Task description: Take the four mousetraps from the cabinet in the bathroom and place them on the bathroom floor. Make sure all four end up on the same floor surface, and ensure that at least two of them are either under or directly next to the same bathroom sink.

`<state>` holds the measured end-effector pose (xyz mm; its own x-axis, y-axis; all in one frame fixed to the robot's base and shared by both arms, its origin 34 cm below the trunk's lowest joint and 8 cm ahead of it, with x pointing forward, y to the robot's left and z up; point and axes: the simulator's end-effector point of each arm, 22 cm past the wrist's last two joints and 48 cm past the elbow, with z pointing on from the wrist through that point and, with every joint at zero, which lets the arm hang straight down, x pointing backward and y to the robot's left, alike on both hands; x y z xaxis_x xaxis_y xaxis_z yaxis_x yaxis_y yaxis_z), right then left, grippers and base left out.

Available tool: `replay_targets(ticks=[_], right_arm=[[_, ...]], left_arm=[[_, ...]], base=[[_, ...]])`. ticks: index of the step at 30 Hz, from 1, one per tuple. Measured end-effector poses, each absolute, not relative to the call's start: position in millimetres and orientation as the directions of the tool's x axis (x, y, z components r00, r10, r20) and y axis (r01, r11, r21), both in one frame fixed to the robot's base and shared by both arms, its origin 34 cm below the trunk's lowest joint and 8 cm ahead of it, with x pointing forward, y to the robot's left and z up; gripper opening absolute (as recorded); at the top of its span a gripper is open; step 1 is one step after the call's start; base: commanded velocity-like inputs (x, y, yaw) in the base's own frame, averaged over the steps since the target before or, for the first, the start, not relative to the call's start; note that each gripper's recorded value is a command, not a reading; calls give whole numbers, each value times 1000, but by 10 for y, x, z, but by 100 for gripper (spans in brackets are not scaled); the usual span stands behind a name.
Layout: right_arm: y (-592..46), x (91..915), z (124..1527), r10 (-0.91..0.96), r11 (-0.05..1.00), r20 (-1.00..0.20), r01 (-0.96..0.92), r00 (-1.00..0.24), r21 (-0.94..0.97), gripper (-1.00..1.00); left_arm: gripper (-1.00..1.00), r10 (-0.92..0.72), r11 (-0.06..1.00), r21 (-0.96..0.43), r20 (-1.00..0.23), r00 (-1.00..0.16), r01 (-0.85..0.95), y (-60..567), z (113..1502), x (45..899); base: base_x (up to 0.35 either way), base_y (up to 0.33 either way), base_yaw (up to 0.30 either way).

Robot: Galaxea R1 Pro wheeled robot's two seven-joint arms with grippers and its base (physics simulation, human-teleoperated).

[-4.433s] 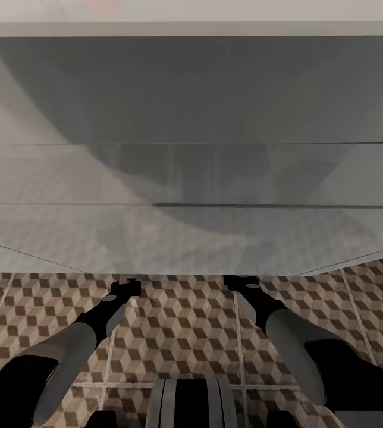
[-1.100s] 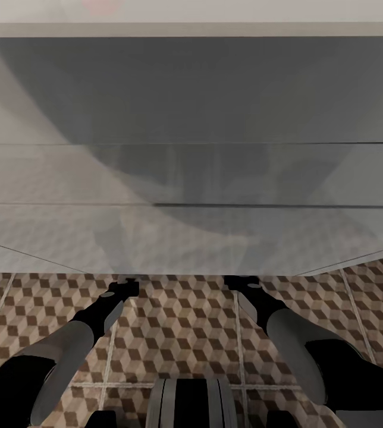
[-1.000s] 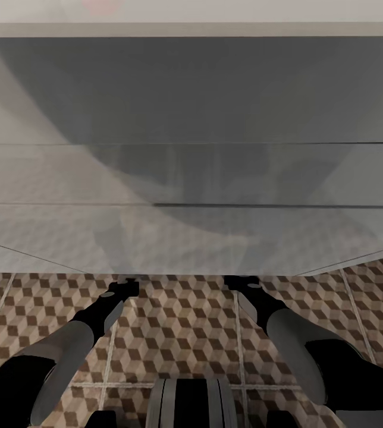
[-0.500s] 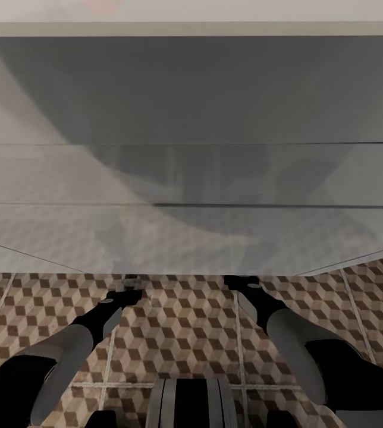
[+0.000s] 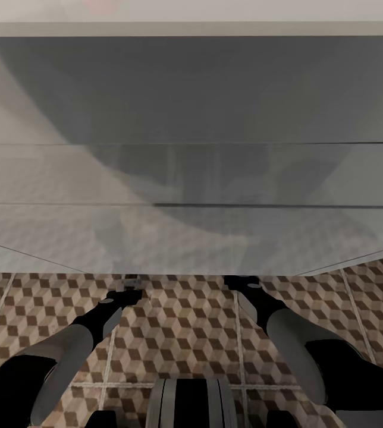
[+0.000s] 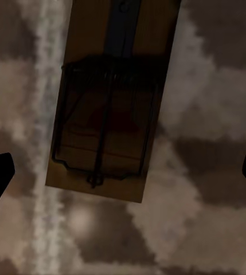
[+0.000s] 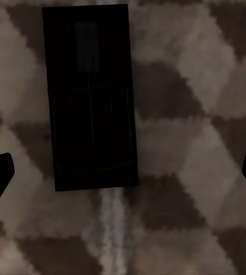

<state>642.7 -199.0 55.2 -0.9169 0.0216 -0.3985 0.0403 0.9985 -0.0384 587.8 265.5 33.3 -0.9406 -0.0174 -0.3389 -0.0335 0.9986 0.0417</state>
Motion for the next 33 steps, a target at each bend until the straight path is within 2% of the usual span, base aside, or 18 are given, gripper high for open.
replay_targets(ticks=[9,33], right_arm=[[-1990,6429,553,22,998,-399,40,-917,-38,100],[-1979,6442,559,22,999,-405,40,-914,-37,100]], left_arm=[[100,-15,999,41,-355,-935,-32,2648,346,5914],[100,-12,998,41,-527,-850,-40,2630,554,6344]], base=[[0,0,0],[0,0,0]])
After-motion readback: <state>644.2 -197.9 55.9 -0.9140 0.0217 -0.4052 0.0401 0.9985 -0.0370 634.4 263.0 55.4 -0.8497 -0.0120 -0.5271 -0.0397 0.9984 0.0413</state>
